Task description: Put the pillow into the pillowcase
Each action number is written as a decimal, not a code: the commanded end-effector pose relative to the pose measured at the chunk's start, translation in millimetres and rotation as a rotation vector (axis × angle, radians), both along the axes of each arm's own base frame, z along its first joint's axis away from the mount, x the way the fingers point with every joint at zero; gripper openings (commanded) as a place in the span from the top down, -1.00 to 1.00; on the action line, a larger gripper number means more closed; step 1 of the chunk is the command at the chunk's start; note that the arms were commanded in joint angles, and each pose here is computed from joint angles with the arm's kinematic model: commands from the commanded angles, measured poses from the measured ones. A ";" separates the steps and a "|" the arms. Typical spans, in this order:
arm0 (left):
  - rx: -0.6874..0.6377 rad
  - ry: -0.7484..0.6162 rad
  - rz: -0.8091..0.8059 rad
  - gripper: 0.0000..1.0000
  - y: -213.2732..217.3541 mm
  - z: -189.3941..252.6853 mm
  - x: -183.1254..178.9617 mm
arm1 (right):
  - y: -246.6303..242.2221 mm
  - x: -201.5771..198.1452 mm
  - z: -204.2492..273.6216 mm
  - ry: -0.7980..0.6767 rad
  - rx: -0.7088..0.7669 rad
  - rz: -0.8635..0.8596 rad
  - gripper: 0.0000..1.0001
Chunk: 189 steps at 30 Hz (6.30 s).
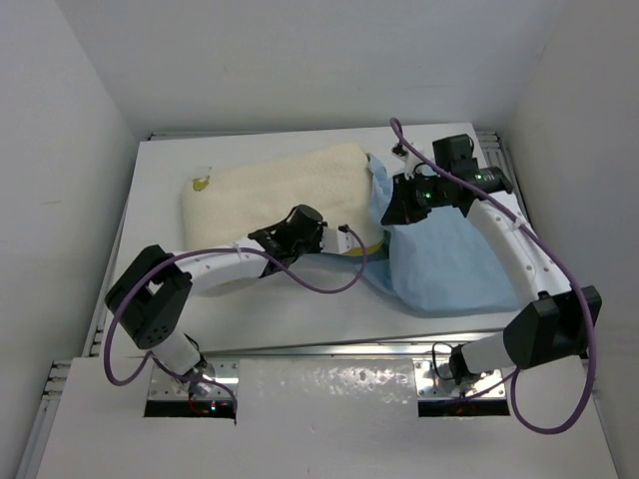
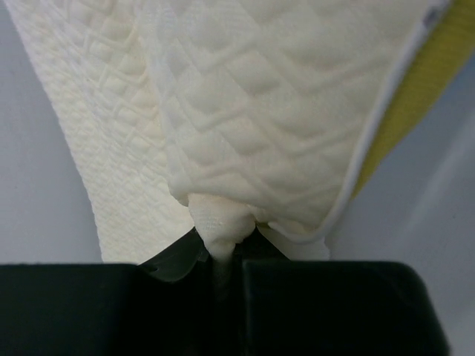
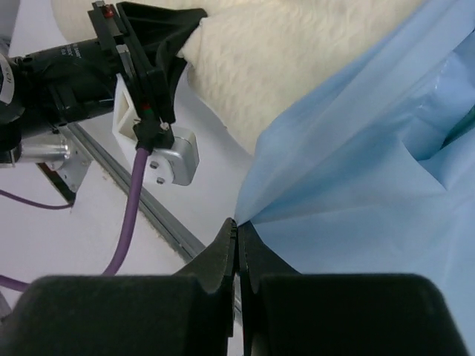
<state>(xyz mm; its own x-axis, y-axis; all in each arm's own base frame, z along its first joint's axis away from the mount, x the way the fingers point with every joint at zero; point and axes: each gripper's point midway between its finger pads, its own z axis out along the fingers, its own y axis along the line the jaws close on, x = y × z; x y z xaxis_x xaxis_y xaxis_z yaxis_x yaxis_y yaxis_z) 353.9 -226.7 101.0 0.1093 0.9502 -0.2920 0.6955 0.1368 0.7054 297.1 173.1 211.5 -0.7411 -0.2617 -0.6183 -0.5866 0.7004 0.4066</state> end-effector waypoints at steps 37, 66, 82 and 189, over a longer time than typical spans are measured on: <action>-0.640 0.684 0.226 -0.77 -76.6 127.2 -10.8 | -52.1 197.6 27.3 -0.146 -0.002 -0.732 -0.58; -0.705 0.558 0.256 -0.99 -99.2 7.2 154.0 | -67.1 203.2 -104.8 0.067 -0.375 -0.718 -0.48; -0.769 0.491 0.472 -0.99 -64.4 -27.6 220.7 | -69.7 200.9 -73.3 0.046 -0.351 -0.750 -0.62; -0.809 0.531 0.298 1.00 -189.9 28.5 106.7 | -54.3 44.2 -84.8 -0.032 -0.214 -0.786 -0.44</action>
